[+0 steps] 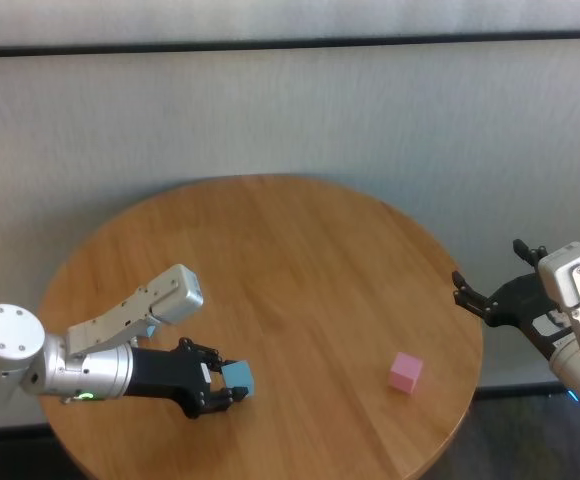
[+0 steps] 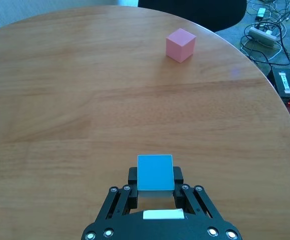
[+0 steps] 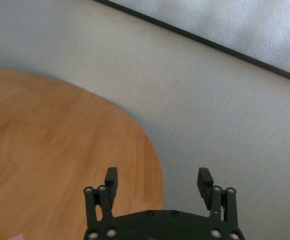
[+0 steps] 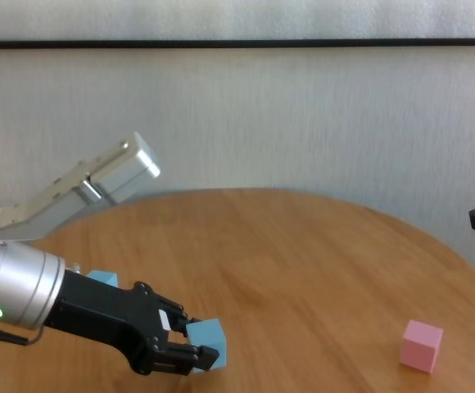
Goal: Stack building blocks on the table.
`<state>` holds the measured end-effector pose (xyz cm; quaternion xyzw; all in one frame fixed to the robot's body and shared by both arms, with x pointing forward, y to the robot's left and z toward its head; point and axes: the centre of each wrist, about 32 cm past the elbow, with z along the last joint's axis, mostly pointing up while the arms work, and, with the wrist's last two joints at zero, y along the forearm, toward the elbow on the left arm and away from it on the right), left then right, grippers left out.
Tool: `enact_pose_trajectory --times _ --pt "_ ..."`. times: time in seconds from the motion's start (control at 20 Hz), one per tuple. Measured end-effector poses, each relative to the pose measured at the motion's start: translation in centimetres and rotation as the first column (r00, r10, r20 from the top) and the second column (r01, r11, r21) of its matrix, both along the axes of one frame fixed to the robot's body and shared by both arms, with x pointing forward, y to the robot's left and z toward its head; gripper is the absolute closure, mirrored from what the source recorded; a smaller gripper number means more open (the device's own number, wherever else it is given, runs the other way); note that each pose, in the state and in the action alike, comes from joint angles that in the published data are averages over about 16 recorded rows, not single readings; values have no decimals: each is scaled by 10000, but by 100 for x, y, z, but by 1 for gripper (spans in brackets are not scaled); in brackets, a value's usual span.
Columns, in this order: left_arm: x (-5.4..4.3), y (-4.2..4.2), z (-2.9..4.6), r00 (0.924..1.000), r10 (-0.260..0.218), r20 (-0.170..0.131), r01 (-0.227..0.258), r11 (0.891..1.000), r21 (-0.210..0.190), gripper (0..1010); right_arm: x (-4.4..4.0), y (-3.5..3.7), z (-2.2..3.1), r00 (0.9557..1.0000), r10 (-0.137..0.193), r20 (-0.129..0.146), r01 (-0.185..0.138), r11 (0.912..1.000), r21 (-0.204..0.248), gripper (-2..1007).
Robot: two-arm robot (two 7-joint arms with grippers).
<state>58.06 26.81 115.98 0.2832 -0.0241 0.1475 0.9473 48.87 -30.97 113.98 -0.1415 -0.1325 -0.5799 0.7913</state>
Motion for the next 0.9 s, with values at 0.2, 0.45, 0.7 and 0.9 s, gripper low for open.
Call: enact_pose_trajectory --times 0.2,0.45,0.7,0.9 --pt "19 -20 -6 10000 -5 -39 5 10000 -15 614 0 0 0 10000 0 0 0 10000 0 0" --pt "23 -27 -13 10000 22 -76 -22 10000 -40 608 0 0 0 10000 0 0 0 10000 0 0" --pt "20 -24 -14 10000 34 -79 -34 10000 -48 548 0 0 0 10000 0 0 0 10000 0 0" --pt "19 -22 -13 10000 43 -72 -44 10000 -48 459 0 0 0 10000 0 0 0 10000 0 0"
